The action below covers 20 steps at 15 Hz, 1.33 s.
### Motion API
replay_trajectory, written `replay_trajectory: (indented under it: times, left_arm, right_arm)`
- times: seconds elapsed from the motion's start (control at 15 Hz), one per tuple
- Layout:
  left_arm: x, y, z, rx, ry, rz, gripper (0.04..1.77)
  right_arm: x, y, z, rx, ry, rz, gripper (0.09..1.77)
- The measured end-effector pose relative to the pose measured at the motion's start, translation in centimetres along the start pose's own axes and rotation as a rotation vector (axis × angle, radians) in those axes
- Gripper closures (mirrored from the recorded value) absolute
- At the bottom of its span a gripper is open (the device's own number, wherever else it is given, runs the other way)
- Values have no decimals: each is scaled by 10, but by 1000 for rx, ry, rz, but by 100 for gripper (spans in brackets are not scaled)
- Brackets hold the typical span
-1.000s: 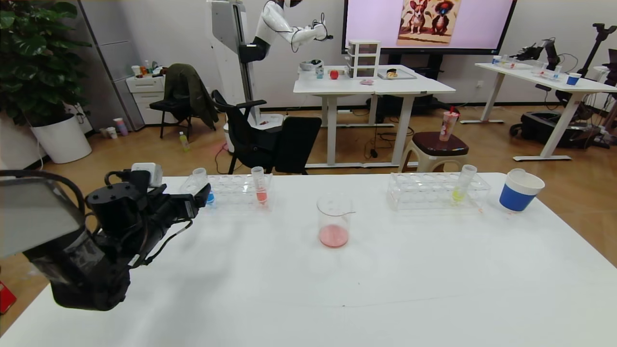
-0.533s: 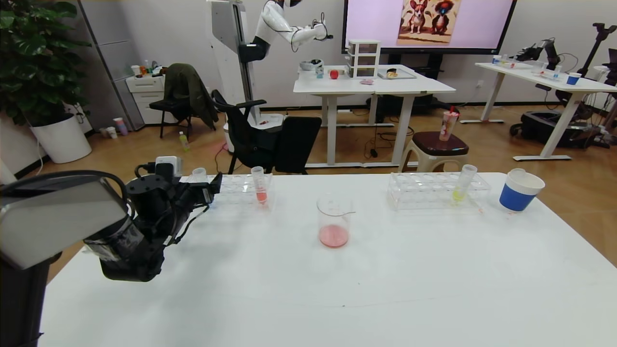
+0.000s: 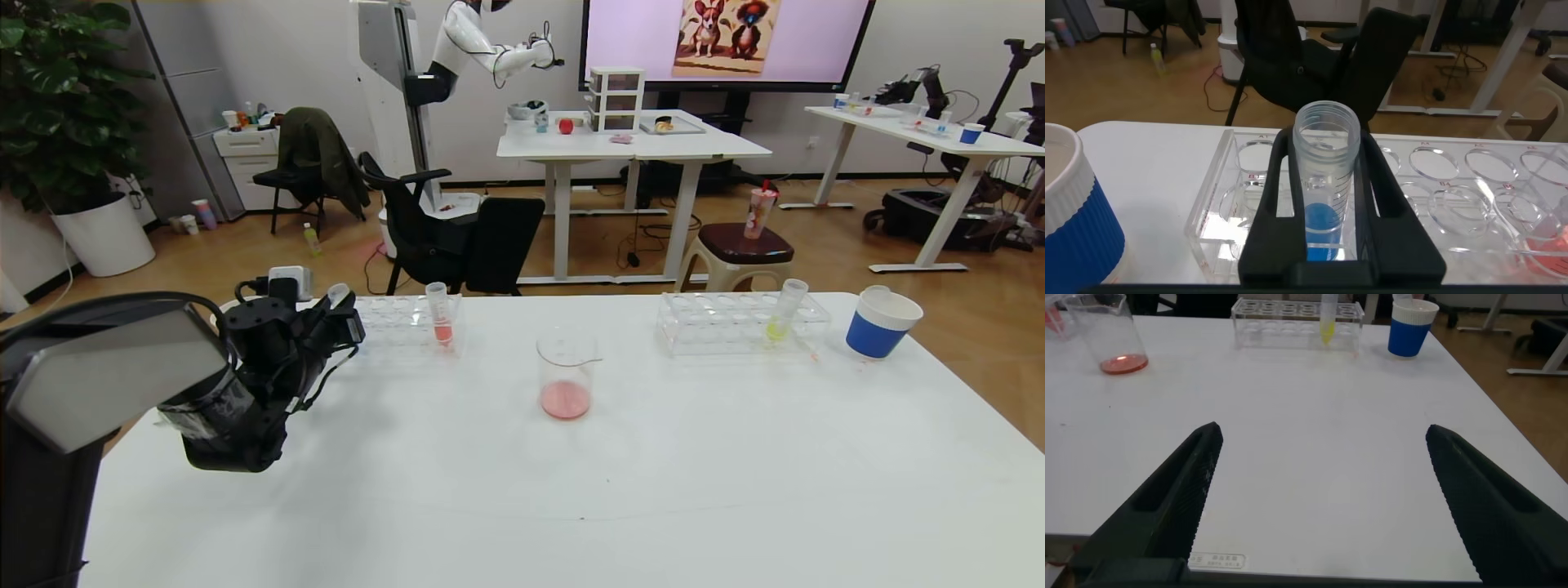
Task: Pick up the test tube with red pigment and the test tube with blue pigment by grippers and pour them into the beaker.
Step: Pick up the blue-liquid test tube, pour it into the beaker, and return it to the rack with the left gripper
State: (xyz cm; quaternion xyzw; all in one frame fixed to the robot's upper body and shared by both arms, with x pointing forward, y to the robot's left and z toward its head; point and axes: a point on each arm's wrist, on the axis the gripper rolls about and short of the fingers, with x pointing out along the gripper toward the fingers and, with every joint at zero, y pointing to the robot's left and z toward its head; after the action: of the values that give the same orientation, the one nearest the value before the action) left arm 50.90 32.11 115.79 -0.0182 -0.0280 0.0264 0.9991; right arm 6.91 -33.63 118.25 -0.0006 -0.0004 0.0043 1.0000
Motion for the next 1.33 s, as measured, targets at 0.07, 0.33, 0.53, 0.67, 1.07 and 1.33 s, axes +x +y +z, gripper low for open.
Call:
replay_trajectory:
  times: [0.07,0.33,0.53,0.67,1.07,1.33]
  left_arm:
    - [0,0,0,0,-1,0,149]
    - [4,-2,5,0,-22,-1,131]
    - [8,-5,20,4,-28,-1,131]
    - [10,-6,40,6,-19,1,131]
    - [5,-16,104,1,-64,-28,131]
    - [2,-46,135,6,-81,-120,131]
  right_arm:
    - [0,0,0,0,0,0,12]
    - [0,0,0,0,0,0,12]
    - [0,0,0,0,0,0,12]
    - [0,0,0,0,0,0,12]
    - [0,0,0,0,0,0,12]
    - [0,0,0,0,0,0,12]
